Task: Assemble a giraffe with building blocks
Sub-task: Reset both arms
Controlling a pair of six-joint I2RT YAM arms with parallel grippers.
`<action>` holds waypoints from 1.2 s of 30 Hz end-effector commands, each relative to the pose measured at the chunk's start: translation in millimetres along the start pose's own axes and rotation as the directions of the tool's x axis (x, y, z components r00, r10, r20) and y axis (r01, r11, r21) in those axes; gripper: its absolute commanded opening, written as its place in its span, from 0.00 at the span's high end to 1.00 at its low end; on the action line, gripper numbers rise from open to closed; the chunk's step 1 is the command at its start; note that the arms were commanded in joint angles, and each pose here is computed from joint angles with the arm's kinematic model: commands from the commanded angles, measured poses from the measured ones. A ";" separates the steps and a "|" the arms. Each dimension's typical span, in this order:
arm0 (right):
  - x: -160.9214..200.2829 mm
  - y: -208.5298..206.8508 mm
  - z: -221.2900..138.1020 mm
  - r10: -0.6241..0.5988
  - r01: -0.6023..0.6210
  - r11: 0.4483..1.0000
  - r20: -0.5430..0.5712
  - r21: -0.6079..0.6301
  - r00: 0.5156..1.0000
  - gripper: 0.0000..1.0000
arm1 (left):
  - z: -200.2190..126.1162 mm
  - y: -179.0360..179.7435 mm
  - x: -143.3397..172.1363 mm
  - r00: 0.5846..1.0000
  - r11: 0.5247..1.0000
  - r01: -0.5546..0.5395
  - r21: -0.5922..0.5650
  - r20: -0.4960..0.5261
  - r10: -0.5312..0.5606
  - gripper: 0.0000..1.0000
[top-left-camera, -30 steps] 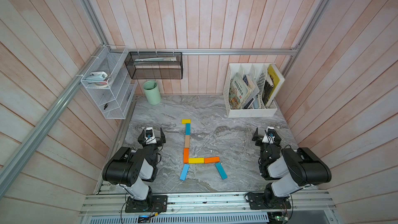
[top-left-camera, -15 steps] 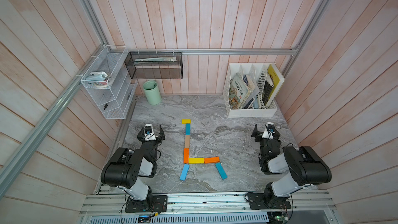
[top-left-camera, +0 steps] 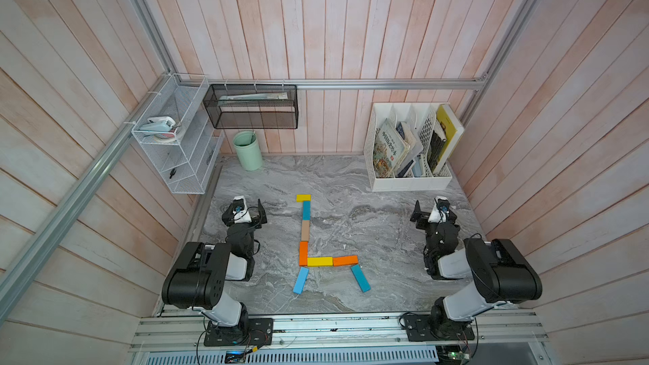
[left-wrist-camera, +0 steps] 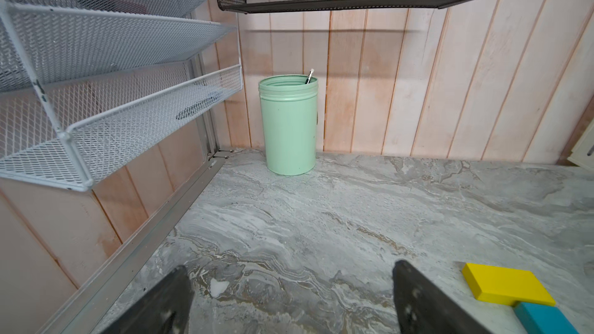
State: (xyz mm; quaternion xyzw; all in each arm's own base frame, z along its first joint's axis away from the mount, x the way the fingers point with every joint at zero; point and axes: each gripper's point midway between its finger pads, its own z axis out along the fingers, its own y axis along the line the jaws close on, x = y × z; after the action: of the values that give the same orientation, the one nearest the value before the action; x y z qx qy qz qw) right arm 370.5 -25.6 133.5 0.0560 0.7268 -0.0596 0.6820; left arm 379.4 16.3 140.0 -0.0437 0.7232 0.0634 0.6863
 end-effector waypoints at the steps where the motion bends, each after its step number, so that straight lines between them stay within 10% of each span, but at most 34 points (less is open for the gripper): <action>1: 2.3 2.9 0.4 0.016 -0.016 1.000 -0.016 -0.020 1.000 0.02 | 5.5 -0.9 7.6 0.998 0.999 0.025 0.030 -0.051 -0.023 0.00; 36: 1.9 3.8 1.7 0.019 -0.019 0.999 -0.018 -0.031 1.000 0.02 | 4.4 0.2 6.6 0.999 0.999 0.031 0.032 -0.045 -0.029 0.00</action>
State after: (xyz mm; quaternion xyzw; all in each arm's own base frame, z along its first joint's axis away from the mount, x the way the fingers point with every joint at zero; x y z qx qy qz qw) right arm 370.6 -22.5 128.3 0.0506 0.7345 -0.0503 0.6749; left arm 381.4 18.3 125.8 -0.0446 0.7454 0.0487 0.6633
